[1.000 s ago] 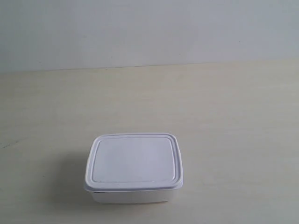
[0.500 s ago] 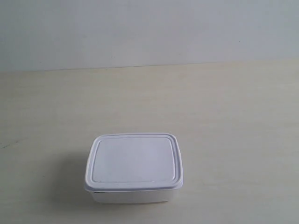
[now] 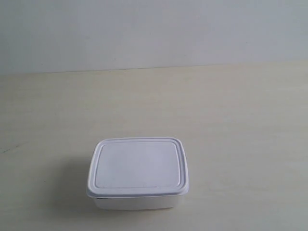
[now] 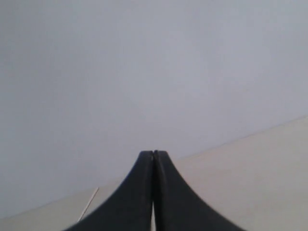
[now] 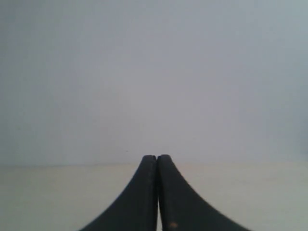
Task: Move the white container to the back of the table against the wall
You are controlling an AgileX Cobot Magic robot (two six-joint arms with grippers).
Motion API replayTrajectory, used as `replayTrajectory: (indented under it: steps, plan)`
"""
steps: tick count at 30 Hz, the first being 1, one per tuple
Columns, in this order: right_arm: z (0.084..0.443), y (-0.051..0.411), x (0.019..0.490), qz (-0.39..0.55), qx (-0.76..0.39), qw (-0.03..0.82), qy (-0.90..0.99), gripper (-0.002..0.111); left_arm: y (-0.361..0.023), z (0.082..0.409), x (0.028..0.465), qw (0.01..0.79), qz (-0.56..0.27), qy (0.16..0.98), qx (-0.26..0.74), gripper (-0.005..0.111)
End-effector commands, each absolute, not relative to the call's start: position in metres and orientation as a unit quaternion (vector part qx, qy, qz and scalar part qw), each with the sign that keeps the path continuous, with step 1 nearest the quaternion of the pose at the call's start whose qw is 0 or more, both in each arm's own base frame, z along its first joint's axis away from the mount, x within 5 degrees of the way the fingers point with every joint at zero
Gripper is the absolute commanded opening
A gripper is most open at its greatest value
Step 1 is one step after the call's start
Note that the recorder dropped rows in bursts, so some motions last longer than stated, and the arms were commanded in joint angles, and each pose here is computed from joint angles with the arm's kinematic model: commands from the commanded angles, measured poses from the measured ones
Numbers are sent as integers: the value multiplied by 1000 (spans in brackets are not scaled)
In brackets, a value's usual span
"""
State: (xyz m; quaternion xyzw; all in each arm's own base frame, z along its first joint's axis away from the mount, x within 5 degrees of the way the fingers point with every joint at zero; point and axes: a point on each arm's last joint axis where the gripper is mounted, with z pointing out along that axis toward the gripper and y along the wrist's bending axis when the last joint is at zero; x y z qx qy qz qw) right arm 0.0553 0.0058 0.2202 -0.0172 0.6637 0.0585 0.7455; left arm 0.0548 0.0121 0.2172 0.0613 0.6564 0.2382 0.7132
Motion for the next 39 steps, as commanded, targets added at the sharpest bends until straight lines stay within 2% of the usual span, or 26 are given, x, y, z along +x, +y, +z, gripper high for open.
replayTrajectory:
  steps: [1, 6, 8, 14, 18, 23, 28, 32, 39]
  plan:
    - [225, 4, 54, 168, 87, 749, 635, 0, 6, 231, 53, 797, 77, 597, -44, 0]
    - [232, 2, 53, 252, 161, 750, 590, 0, 3, 238, 51, 800, -204, 523, -211, 0]
    - [234, 1, 52, 259, 167, 754, 580, 0, 2, 240, 50, 791, -249, 507, -234, 0]
    - [234, 1, 52, 334, 226, 727, 556, 0, 2, 244, 48, 798, -272, 484, -236, 0]
    - [236, 1, 52, 416, 285, 685, 525, 0, 0, 251, 45, 797, -340, 434, -246, 0]
    - [262, 5, 45, 356, 189, 745, 531, 0, -7, 266, 34, 811, -419, 357, -197, 0]
    - [297, 8, 32, 385, 167, 756, 502, 0, -14, 285, 25, 825, -439, 326, -143, 0]
    - [327, 9, 17, 384, 132, 782, 473, 0, -26, 320, 23, 803, -455, 371, -100, 0]
    - [373, 12, 9, 350, 84, 804, 473, 0, -42, 384, 31, 764, -421, 488, -33, 0]
